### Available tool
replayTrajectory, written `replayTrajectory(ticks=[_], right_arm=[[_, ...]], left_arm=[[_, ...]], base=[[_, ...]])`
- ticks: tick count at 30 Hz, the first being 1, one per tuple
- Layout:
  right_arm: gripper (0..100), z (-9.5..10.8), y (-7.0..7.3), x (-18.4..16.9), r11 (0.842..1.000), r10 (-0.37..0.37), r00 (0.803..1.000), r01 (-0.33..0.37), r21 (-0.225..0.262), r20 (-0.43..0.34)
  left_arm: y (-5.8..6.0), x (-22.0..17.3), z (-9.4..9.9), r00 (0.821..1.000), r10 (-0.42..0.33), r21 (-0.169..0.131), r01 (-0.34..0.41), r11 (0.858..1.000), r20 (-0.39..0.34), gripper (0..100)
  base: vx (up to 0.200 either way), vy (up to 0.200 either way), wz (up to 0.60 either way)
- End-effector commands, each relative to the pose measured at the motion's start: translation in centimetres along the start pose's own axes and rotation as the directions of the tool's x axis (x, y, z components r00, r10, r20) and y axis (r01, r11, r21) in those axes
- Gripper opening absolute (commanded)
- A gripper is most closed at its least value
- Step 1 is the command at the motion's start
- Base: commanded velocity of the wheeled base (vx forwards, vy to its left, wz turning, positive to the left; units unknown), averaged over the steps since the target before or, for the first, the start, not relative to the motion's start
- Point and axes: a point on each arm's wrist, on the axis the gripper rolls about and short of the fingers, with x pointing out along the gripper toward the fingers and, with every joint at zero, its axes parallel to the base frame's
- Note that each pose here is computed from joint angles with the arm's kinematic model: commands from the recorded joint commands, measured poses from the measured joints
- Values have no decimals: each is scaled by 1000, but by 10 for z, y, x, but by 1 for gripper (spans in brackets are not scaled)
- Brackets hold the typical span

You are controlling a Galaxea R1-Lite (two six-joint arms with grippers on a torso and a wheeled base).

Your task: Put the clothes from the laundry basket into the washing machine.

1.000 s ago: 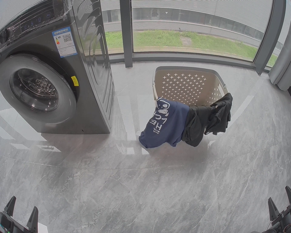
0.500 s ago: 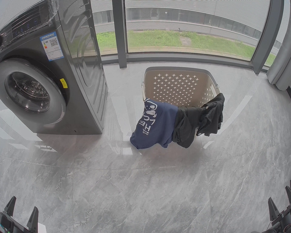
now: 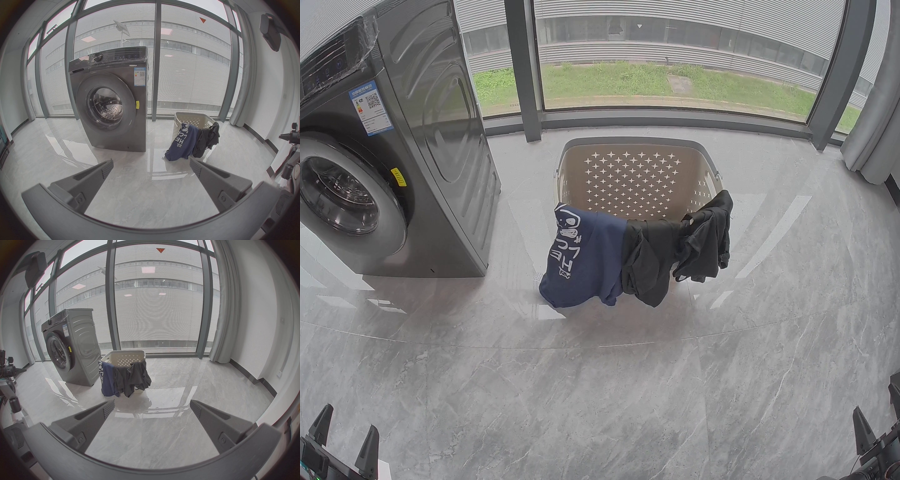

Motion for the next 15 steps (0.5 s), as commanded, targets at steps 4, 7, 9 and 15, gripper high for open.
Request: replayTrajectory(ticks=[4, 7, 9, 15], right_arm=[[100, -5, 0, 0, 1000, 1, 1000, -1, -1, 0], [100, -5, 0, 0, 1000, 1, 1000, -1, -1, 0], [100, -5, 0, 0, 1000, 1, 1000, -1, -1, 0], [100, -5, 0, 0, 1000, 1, 1000, -1, -1, 0]], left_arm=[[0, 0, -4, 1000, 2, -1, -2, 1000, -6, 100], [0, 0, -4, 1000, 0, -1, 0, 1000, -6, 100], [0, 0, -4, 1000, 0, -1, 0, 1000, -7, 100], [0, 0, -4, 1000, 0, -1, 0, 1000, -6, 100]], base=[[100, 0, 0], [200, 0, 0], [200, 0, 0], [200, 0, 0]])
